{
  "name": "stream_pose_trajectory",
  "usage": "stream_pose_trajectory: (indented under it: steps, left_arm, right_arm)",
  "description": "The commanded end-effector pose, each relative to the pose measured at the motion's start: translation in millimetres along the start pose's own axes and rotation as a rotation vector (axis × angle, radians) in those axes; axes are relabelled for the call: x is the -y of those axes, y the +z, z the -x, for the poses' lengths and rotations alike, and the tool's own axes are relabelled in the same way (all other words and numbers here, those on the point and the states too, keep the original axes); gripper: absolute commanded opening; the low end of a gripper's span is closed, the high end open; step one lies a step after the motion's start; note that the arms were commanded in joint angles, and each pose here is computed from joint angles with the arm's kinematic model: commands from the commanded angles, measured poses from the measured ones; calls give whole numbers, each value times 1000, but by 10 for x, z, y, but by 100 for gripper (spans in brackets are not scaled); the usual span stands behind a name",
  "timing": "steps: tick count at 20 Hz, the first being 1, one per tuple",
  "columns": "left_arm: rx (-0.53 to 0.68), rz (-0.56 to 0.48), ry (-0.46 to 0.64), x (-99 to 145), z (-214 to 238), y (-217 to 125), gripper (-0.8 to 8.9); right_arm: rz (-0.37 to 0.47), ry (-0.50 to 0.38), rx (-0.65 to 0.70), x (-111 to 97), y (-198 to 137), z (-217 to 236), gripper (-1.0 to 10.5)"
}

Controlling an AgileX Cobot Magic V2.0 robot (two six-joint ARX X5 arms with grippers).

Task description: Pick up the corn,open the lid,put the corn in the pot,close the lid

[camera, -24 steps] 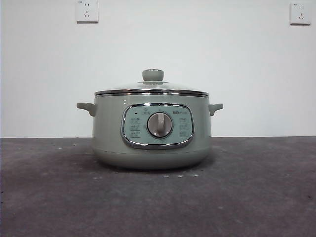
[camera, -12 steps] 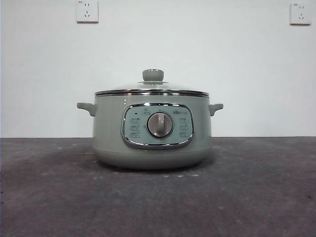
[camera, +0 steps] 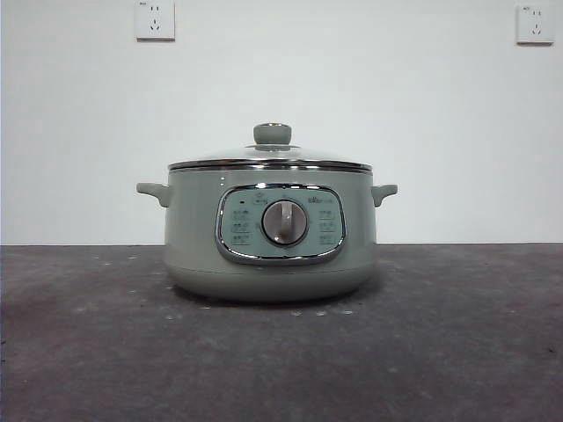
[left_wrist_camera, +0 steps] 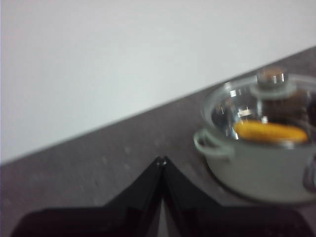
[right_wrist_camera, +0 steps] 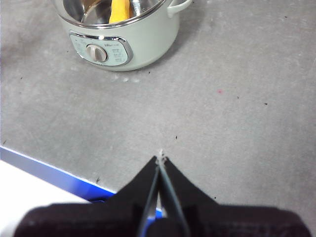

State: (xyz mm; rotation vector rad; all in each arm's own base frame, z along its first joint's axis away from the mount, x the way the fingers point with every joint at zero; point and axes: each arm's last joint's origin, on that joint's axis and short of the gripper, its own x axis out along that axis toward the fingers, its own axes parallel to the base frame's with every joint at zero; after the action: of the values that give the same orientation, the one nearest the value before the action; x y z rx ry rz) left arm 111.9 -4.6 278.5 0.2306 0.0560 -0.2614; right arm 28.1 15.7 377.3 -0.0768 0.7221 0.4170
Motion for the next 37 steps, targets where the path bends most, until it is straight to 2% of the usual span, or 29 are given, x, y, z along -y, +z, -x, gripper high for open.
stream_pose_trajectory:
  steps: [1, 5, 11, 14, 28, 29, 30, 32, 34, 37]
  left_arm:
    - [-7, 50, -2, 95, 3, -388, 0]
    - [-23, 93, 22, 214, 32, -858, -1]
    - [-26, 154, 25, 306, 49, -1204, -1]
    - [-65, 166, 17, 316, 51, -1245, 0]
    - [-78, 170, 12, 316, 41, -1254, -1]
    - [-78, 170, 12, 316, 41, -1253, -1]
    - [-78, 170, 12, 316, 41, -1253, -1]
    - [-78, 170, 12, 316, 41, -1253, -1]
    - [-78, 170, 12, 316, 41, -1253, 0]
    - [-78, 170, 12, 316, 41, -1253, -1]
  right_arm:
    - [-7, -9, -29, 5, -32, -15, 1]
    - [-7, -9, -29, 5, -32, -15, 1]
    - [-7, -9, -29, 5, -32, -15, 1]
    - [-7, -9, -29, 5, -32, -15, 1]
    - [-7, -9, -29, 5, -32, -15, 1]
    - [-2, -9, -29, 5, -32, -15, 1]
    - [38, -27, -23, 10, -27, -15, 1]
    - [30, -106, 91, 31, 42, -1, 1]
    - [29, -130, 296, 46, 115, 0, 1]
    - [-14, -175, 550, 104, 18, -152, 1]
